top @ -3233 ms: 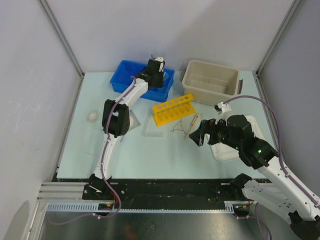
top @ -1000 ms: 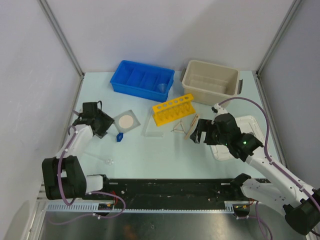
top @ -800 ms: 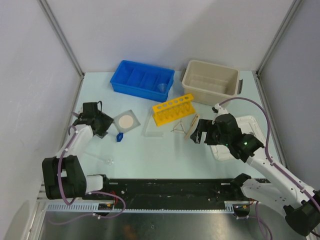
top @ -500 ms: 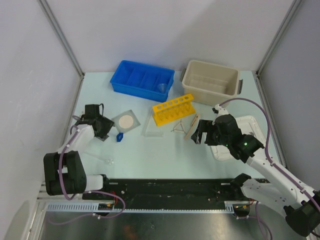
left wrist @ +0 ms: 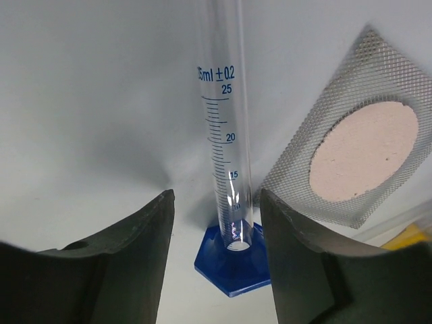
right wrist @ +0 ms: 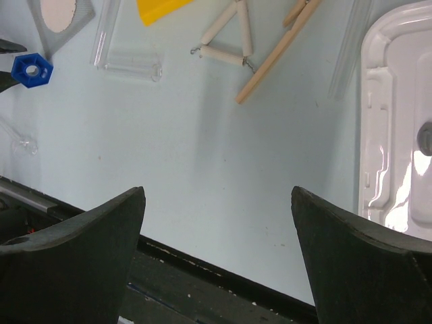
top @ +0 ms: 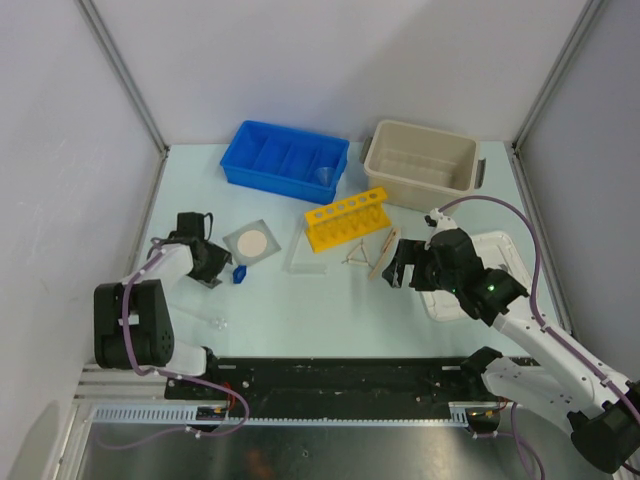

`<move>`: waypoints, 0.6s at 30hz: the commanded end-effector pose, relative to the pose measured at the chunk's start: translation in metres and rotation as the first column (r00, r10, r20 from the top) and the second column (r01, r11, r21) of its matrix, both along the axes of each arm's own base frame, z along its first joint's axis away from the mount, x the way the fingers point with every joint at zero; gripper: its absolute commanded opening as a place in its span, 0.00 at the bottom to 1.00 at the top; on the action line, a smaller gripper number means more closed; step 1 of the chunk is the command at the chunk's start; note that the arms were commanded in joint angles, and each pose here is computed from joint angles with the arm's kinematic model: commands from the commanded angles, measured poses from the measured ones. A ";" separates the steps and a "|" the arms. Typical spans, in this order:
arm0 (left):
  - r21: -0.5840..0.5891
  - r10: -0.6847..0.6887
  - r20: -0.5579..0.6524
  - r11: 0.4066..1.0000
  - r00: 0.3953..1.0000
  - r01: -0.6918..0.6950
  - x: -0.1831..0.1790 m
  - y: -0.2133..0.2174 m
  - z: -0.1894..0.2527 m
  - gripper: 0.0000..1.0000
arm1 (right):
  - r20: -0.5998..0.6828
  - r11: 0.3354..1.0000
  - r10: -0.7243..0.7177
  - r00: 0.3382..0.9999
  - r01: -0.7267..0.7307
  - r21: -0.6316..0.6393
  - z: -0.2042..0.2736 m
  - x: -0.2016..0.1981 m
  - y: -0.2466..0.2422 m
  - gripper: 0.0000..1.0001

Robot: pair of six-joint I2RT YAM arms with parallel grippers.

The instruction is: Organize the chemistry lab equipment

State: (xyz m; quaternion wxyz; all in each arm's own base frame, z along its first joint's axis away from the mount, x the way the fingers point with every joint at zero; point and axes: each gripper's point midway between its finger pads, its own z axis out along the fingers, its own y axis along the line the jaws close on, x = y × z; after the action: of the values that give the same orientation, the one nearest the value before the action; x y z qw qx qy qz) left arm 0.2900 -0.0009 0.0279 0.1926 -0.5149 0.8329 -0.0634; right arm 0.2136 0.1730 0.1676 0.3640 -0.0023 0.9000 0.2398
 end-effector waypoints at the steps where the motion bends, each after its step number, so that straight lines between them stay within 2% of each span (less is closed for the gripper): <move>1: 0.008 0.037 -0.004 0.999 0.999 -0.037 0.000 0.005 -0.004 0.59 | 0.034 1.000 -0.001 0.999 0.001 0.003 0.005 0.003 0.000 0.94; 11: 0.005 0.039 -0.022 0.999 0.999 -0.039 -0.005 0.004 -0.009 0.53 | 0.035 1.000 -0.003 0.999 0.002 0.011 0.006 0.003 0.001 0.94; 18: 0.036 0.047 0.029 0.998 0.998 -0.048 -0.009 0.009 0.003 0.43 | 0.037 1.000 -0.004 0.999 0.004 0.014 0.007 0.002 0.000 0.94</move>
State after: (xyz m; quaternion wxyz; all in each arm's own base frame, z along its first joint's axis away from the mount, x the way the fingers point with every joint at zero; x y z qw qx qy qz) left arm 0.2822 -0.0012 0.0193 0.1831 -0.5188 0.8330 -0.0579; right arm 0.2139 0.1731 0.1679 0.3648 -0.0019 0.8996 0.2400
